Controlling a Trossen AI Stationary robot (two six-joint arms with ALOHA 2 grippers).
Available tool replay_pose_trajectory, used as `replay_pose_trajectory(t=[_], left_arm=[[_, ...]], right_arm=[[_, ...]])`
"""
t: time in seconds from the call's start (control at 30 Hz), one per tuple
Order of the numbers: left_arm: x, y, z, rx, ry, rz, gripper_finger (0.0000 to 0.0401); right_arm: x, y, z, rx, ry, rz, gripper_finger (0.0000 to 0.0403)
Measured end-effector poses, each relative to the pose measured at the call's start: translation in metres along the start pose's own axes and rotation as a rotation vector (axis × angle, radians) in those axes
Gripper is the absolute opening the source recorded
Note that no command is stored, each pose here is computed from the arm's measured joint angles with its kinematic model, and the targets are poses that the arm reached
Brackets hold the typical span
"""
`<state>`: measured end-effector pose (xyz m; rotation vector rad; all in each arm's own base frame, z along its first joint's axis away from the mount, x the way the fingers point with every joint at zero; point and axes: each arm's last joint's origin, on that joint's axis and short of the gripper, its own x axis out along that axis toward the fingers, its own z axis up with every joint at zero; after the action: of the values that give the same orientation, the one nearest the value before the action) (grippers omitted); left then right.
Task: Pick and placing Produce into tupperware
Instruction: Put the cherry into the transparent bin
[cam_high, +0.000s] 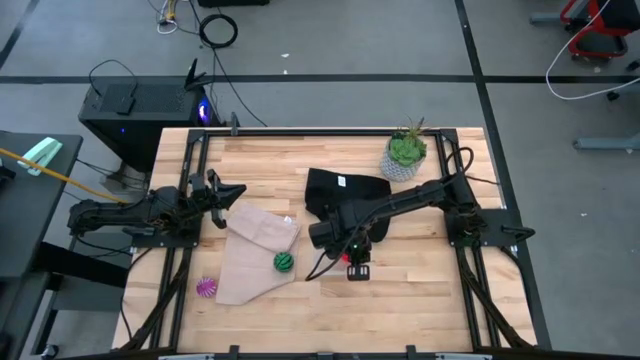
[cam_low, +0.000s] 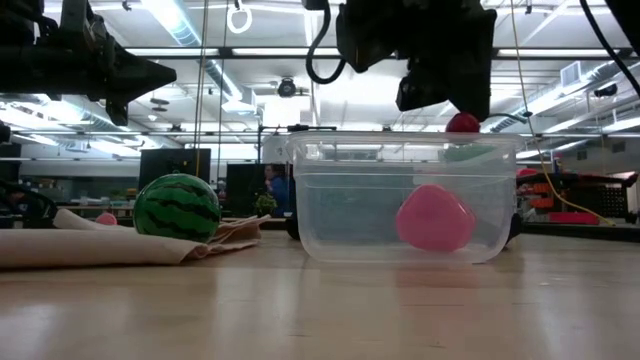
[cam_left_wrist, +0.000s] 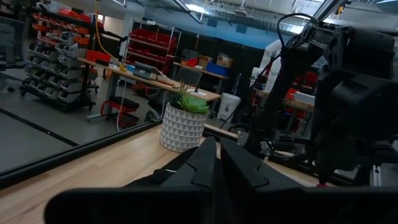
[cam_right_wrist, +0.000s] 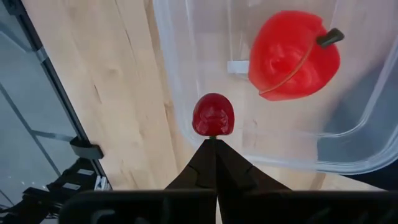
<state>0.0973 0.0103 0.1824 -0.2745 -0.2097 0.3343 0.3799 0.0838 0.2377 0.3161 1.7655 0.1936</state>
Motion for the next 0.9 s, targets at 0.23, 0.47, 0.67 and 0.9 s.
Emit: replay_pose_trajectory(t=[0.23,0.47,0.67,0.9], left_arm=[[0.0,0.0,-0.0001,0.0,0.0,0.0,0.0024],[0.0,0.0,0.0,-0.001,0.0,0.0,0.0018],[0.0,0.0,0.0,-0.002,0.0,0.0,0.0026],[0.0,0.0,0.0,-0.002,0.0,0.0,0.0026]], right_arm=[[-0.0015,-0.0042,-0.0007,0.027,0.015,0.001,0.0],[-0.002,-0.0054,-0.0015,0.044,0.026,0.008,0.0002],[-0.002,-0.0056,-0.0015,0.044,0.025,0.001,0.0029],[-0.002,-0.0059,-0.0014,0.049,0.022,-0.008,0.0068]])
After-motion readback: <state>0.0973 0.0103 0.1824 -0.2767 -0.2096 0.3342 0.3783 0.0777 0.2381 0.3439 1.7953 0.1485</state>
